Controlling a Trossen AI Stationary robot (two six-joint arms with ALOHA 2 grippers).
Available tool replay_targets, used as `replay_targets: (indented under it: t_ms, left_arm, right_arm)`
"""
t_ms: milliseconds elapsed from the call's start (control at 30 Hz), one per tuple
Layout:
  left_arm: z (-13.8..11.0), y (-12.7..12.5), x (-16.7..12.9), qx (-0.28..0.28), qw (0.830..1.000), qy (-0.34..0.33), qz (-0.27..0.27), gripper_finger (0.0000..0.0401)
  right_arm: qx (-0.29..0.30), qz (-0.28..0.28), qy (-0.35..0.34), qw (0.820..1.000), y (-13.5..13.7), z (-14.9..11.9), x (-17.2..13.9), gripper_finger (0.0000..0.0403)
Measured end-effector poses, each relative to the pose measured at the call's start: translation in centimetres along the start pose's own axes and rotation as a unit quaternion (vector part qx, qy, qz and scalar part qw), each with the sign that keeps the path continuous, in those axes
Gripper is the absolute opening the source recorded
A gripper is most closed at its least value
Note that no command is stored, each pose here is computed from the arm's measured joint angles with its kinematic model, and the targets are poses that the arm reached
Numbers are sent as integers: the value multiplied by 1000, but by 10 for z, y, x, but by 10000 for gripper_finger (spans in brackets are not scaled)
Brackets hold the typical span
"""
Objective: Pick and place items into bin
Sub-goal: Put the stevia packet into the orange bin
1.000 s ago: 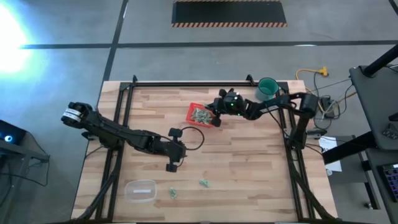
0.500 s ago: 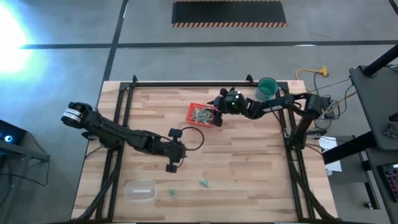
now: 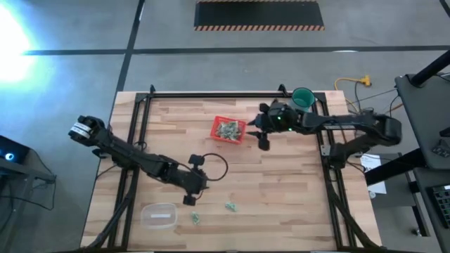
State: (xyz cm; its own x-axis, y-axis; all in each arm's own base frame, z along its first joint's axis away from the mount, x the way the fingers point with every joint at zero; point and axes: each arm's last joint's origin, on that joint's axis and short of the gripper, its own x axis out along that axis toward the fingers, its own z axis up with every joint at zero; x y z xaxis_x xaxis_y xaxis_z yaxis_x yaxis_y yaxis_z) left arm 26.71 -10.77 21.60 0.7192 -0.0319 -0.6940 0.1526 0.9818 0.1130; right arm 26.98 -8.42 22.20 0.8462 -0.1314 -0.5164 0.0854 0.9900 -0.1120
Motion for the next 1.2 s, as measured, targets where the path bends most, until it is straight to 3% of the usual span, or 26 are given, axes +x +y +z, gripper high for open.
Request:
replay_targets:
  t_ms: [300, 567, 700, 1200]
  left_arm:
    - [-1, -28, -9, -12, 999, -10, -38, 109]
    - [-6, -56, -19, -48, 995, -6, -82, 109]
    - [-12, -75, -18, -38, 994, -3, -104, 109]
    - [-4, -122, 28, 9, 990, 81, -114, 109]
  right_arm:
    - [-23, 47, 25, 998, 31, -13, -33, 138]
    - [-5, 53, 24, 998, 37, -20, -49, 132]
    - [8, 54, 34, 998, 37, -22, -54, 134]
    - [15, 60, 39, 997, 40, -23, -53, 122]
